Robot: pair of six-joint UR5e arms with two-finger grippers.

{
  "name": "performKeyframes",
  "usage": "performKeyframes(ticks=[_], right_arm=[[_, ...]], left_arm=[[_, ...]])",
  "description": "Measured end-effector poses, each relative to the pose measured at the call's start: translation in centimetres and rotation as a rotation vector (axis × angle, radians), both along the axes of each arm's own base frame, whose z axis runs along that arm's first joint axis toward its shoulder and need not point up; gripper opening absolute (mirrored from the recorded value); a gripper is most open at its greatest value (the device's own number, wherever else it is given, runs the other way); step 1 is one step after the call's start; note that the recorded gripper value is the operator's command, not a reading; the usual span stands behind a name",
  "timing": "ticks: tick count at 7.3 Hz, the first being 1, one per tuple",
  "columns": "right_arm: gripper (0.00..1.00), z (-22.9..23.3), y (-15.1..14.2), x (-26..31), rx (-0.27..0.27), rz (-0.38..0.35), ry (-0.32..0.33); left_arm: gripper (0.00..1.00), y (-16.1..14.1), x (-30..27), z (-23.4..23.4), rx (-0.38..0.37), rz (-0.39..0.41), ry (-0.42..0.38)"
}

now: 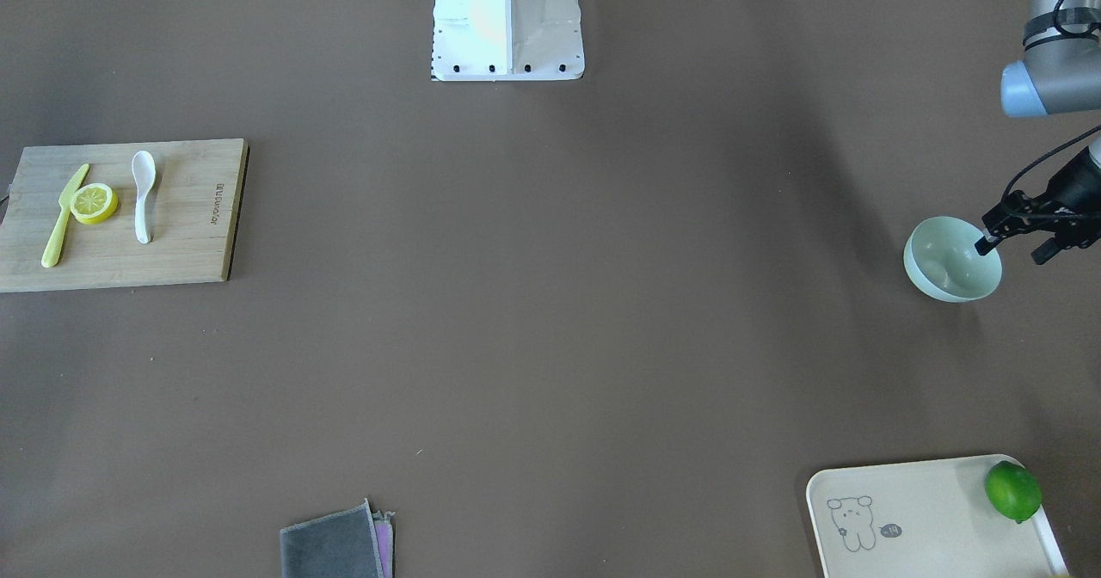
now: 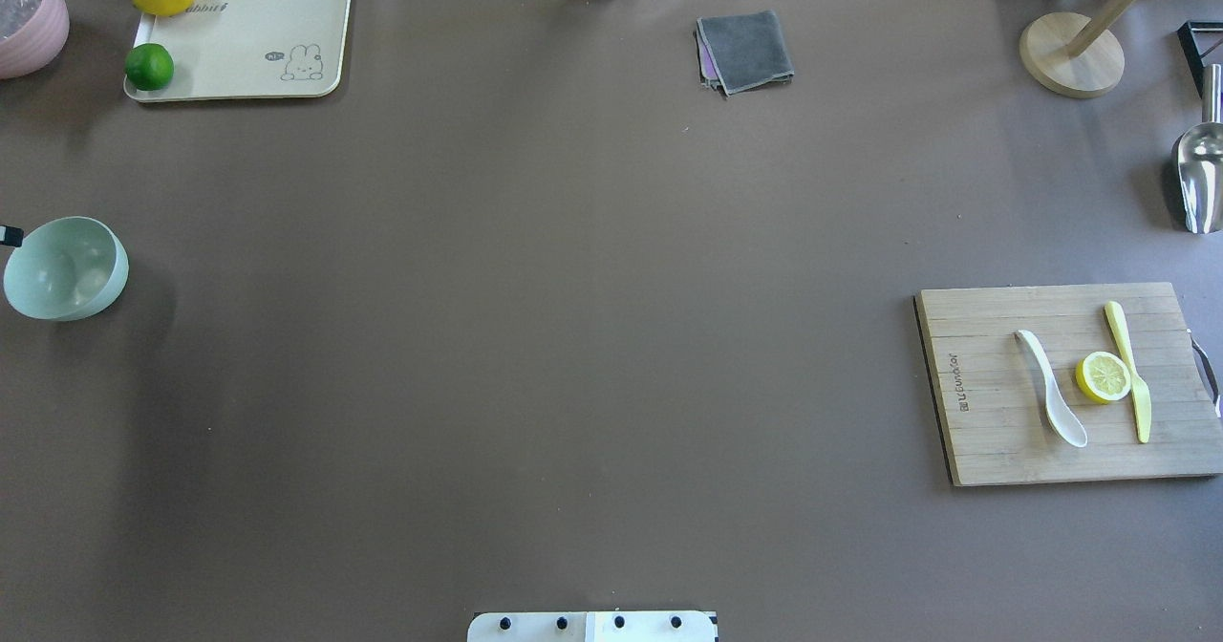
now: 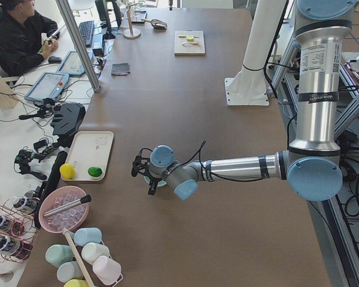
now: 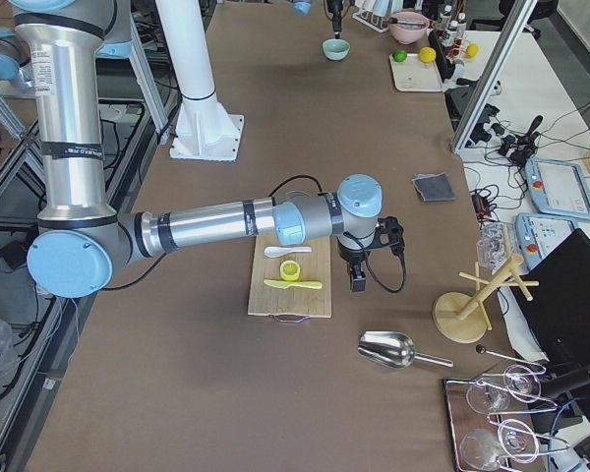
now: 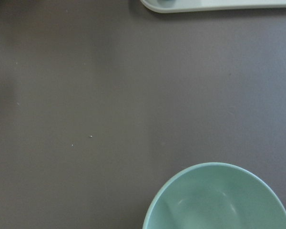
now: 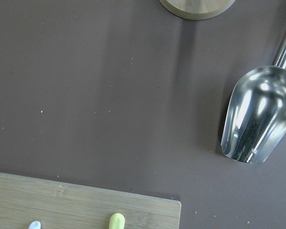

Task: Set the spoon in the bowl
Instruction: 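Reach the left gripper to the pale green bowl and grasp its rim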

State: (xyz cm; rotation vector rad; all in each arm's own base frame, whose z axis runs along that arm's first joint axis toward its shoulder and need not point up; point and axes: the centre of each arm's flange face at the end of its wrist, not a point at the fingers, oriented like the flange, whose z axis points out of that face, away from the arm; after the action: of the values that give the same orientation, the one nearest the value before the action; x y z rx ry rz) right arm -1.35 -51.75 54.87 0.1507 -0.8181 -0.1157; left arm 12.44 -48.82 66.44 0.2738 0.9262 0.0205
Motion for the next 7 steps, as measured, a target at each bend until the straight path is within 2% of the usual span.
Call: performKeyframes(ticks=[1,2,3,6,7], right_arm=[[1.0,-0.9,-0.5,-1.3,-0.011,0.008,-0.01],[1.0,-1.6,-0.8,-2.4,-0.033,0.021,-0.023],[1.0,-2.3,-1.1,-3.3,-0.055,0.028,-0.042],[1.0,-4.3,-1.2,-5.8,-0.106,0.041,-0.084],[1.0,-4.6,-1.2,-6.2,-0.112,0.043,-0.088]], left_arm=[[0.49,-0.1,0.8,0.6,-0.011,0.014,-0.004],[0.17,0.0,1.3,0.9,-0.016,0.023,-0.007],[0.0,0.2,1.4,1.4,-0.013,0.029,-0.007],[0.0,0.4,1.5,2.0,-0.015,0.028,0.005],[0.0,0.0,1.9,0.8,-0.044,0.024,0.038]])
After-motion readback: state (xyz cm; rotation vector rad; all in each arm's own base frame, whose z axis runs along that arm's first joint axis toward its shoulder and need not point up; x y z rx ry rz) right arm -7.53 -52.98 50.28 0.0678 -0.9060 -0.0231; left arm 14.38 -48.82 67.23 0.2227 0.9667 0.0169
